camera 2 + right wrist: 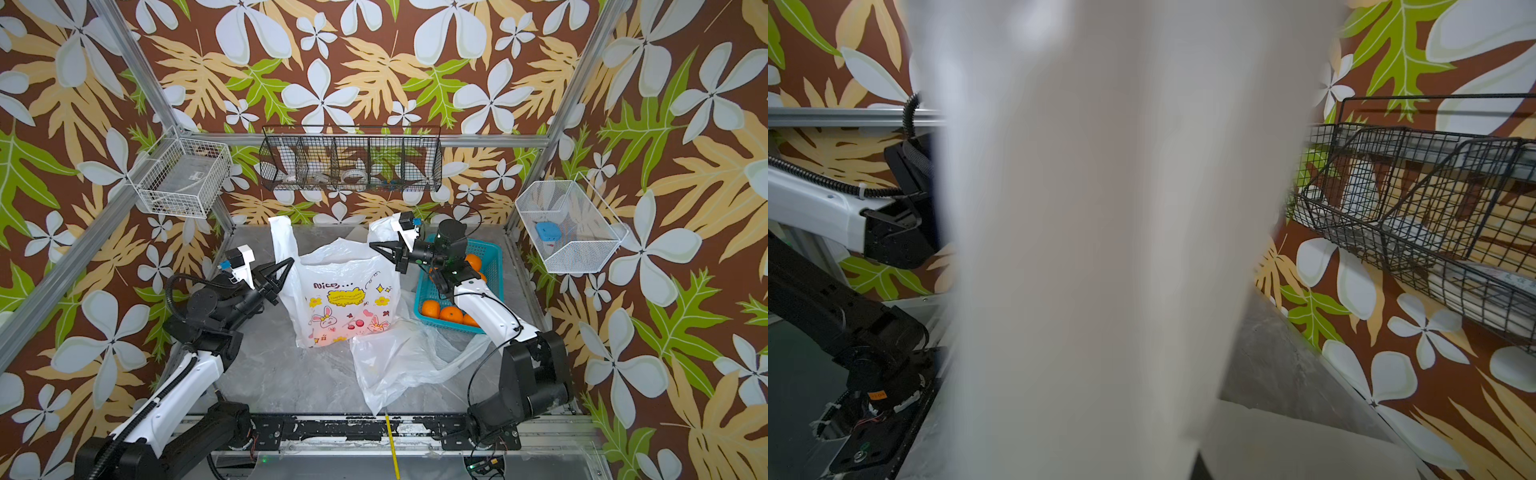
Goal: Place the oranges into plastic bags & tie knots
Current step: Tie the plastic bag at the center of the board.
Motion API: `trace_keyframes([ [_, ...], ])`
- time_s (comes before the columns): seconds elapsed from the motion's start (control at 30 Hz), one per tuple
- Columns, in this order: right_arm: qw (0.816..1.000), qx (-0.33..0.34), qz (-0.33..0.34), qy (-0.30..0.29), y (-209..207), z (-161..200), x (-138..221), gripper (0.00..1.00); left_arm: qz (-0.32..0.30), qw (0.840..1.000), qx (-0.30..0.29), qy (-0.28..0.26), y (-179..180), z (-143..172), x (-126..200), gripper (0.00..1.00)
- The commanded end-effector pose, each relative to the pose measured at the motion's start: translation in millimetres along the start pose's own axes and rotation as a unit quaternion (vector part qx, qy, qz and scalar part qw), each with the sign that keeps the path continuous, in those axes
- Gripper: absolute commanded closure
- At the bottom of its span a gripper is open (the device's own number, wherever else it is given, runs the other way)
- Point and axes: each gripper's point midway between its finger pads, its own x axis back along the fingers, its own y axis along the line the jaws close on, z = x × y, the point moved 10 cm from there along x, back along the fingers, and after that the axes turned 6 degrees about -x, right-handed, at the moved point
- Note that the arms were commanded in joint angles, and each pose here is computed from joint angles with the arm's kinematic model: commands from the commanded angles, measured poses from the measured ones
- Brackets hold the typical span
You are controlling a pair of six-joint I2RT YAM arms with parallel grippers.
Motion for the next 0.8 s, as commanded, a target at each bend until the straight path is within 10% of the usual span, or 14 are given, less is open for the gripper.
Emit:
trace_keyframes([
  [0.0,0.998,0.008,0.021,0.057,5.9,13.4,-1.0,1.00,0.026,0.998,-0.029,0.052,-1.3,6.8,-6.2,1.00],
  [0.57,0.968,0.036,-0.030,0.247,56.6,62.4,-49.9,0.99,0.145,0.953,-0.140,0.226,-40.0,51.6,-57.8,1.00],
  [0.77,0.966,0.019,-0.052,0.251,53.4,64.5,-56.8,0.80,0.161,0.949,-0.151,0.226,-44.1,55.8,-59.6,1.00],
])
